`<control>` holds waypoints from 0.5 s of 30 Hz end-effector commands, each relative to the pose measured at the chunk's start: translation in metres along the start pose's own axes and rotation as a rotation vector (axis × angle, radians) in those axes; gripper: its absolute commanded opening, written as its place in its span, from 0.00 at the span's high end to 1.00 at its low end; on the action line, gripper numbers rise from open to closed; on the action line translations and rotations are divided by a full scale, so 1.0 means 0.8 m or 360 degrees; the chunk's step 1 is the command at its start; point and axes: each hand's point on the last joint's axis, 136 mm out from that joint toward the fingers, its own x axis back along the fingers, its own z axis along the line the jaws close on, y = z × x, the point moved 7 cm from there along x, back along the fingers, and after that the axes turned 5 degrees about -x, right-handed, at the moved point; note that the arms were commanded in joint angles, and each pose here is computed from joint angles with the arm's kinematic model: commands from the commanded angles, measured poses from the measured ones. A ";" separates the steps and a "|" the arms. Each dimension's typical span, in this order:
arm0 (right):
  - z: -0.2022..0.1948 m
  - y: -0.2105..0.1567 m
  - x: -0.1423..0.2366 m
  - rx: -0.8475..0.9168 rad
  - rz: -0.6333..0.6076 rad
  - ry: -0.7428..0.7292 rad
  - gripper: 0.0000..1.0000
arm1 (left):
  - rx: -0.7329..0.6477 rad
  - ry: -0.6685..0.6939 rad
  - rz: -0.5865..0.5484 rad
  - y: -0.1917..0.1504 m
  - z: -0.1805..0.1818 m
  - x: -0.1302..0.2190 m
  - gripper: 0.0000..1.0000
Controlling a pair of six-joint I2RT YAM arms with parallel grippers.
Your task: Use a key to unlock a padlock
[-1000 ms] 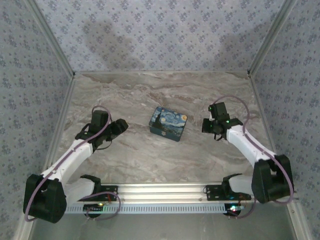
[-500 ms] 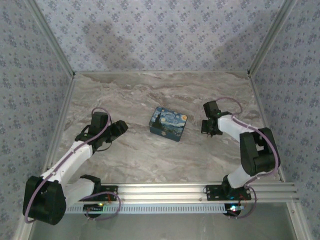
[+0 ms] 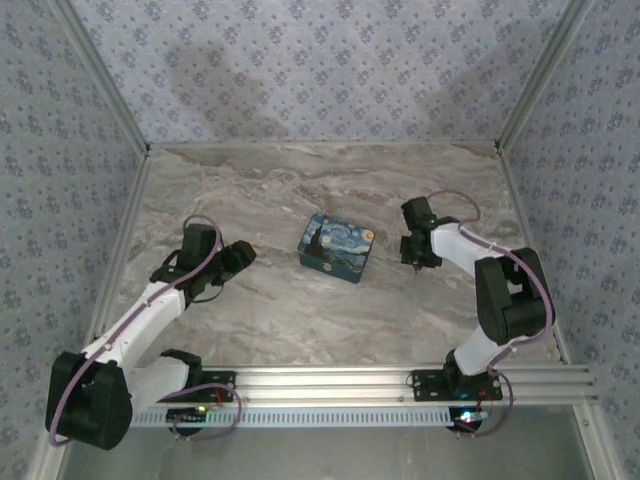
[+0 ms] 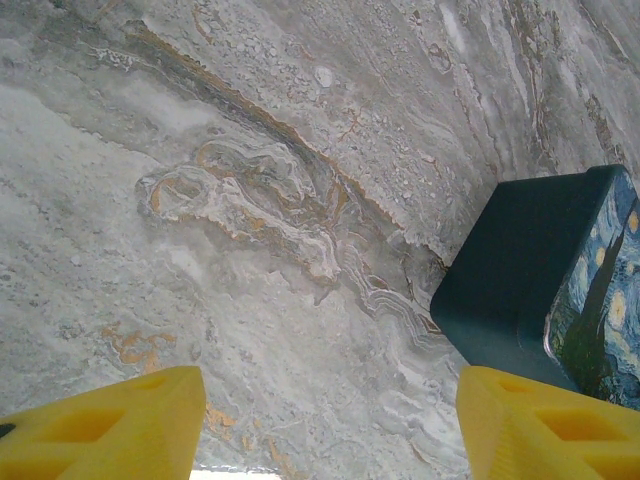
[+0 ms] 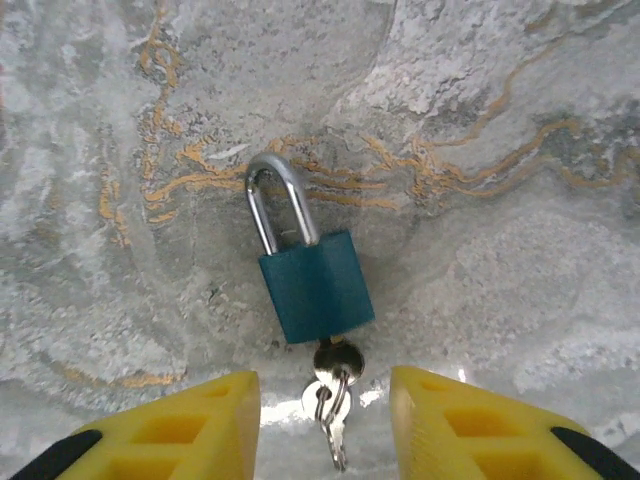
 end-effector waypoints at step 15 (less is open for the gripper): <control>-0.008 0.041 0.100 -0.0063 -0.0461 0.0181 0.00 | -0.0323 0.0342 -0.0194 0.074 -0.017 0.031 0.00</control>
